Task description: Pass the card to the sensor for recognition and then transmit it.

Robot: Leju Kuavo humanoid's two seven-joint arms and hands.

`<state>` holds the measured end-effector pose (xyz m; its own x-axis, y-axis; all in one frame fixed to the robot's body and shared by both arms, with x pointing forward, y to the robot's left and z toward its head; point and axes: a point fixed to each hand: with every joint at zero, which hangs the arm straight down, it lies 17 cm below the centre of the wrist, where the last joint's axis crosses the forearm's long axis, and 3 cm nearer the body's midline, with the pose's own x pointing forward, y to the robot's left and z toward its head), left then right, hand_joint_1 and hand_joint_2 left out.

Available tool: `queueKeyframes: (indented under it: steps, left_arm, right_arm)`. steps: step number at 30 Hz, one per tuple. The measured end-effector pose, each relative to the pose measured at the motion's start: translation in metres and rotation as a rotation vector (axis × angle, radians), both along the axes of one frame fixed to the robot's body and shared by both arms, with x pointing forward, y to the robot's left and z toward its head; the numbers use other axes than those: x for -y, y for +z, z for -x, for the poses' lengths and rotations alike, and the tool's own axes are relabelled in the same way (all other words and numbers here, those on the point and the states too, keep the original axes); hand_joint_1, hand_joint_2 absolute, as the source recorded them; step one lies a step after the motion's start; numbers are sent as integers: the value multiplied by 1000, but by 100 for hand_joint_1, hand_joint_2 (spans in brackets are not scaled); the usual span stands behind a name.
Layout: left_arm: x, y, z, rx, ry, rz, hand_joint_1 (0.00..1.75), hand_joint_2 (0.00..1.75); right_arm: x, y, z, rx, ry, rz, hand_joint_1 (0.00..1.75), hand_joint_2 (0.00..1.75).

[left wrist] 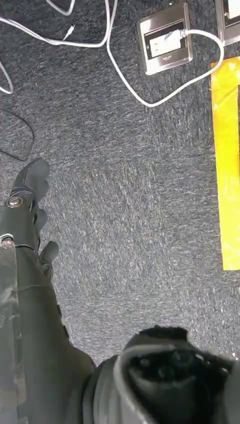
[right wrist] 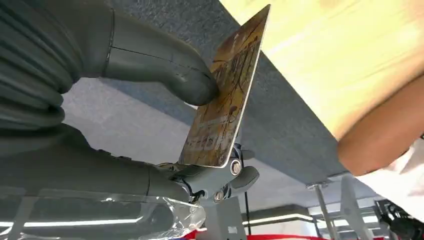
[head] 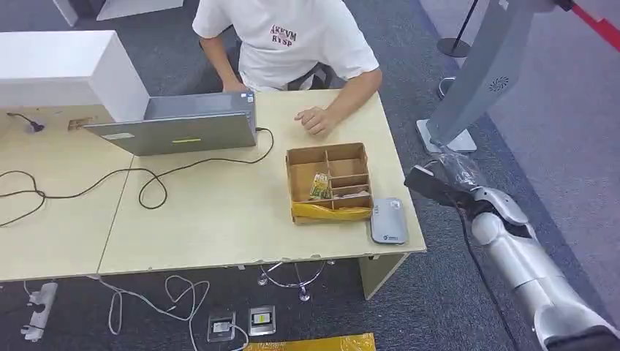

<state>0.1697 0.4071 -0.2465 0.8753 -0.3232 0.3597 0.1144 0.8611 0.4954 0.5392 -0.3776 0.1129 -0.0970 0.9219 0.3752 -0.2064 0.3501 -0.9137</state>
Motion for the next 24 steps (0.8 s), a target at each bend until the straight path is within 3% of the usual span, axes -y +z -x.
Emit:
queueKeyframes:
  steps: [24]
  left_arm:
    - [2,-1,0,-4,0,1,0,0]
  right_arm:
    - [-22,-58,38,-116,24,-27,175,175]
